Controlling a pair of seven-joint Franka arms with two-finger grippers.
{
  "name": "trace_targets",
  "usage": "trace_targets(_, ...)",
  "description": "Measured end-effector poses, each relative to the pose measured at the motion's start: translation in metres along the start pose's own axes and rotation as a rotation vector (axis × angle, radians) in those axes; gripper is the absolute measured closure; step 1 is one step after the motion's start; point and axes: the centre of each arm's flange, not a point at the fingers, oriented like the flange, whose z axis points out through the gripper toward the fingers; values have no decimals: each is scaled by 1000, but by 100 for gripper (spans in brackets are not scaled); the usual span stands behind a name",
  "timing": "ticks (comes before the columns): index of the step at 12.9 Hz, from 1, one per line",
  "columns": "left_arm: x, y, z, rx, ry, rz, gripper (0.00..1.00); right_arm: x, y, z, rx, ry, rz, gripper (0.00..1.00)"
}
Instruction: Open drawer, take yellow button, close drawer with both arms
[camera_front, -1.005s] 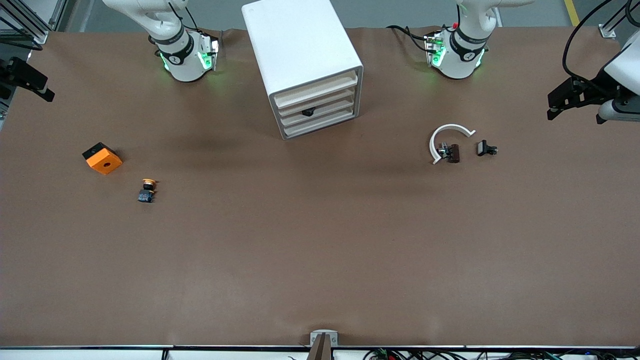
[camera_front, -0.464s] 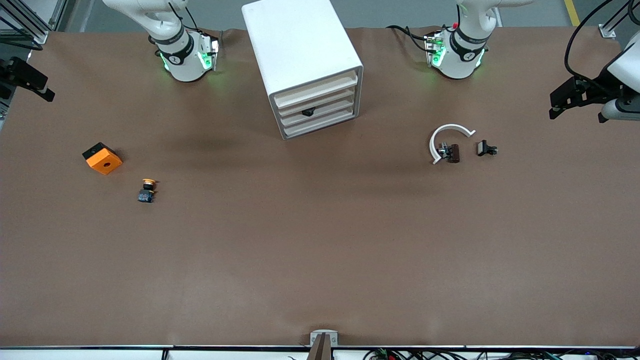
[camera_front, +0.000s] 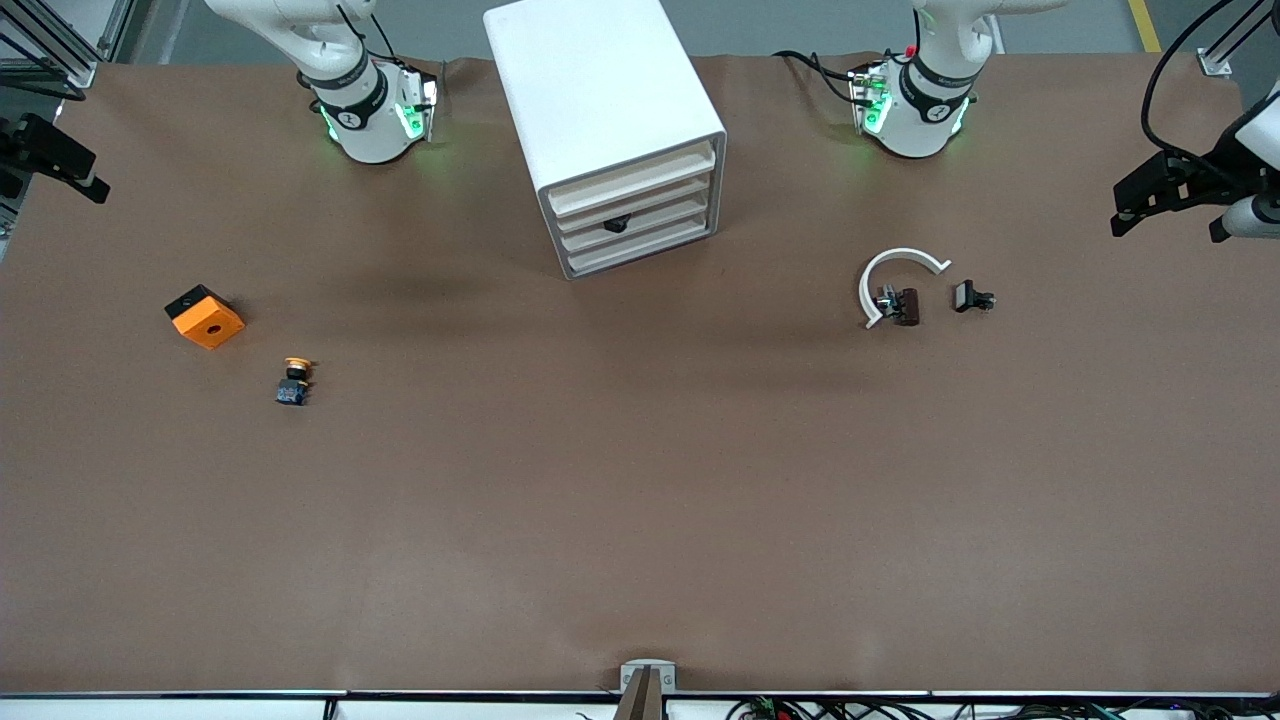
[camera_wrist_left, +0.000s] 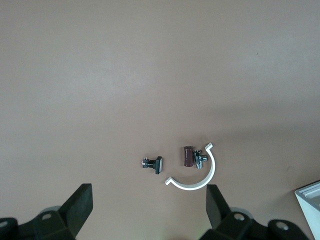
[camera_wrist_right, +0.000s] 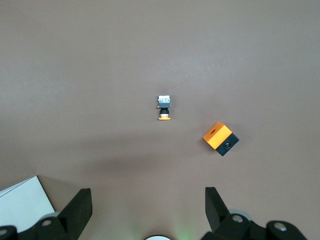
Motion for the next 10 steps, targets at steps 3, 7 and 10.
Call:
trace_targets(3, 1, -1, 1, -1, -8, -2, 0, 0, 0, 0, 0, 0, 0, 0)
trace_targets(7, -3, -4, 2, -4, -33, -54, 0, 0, 0, 0, 0, 0, 0, 0)
trace_targets(10, -3, 0, 1, -5, -35, -101, 0, 0, 0, 0, 0, -1, 0, 0)
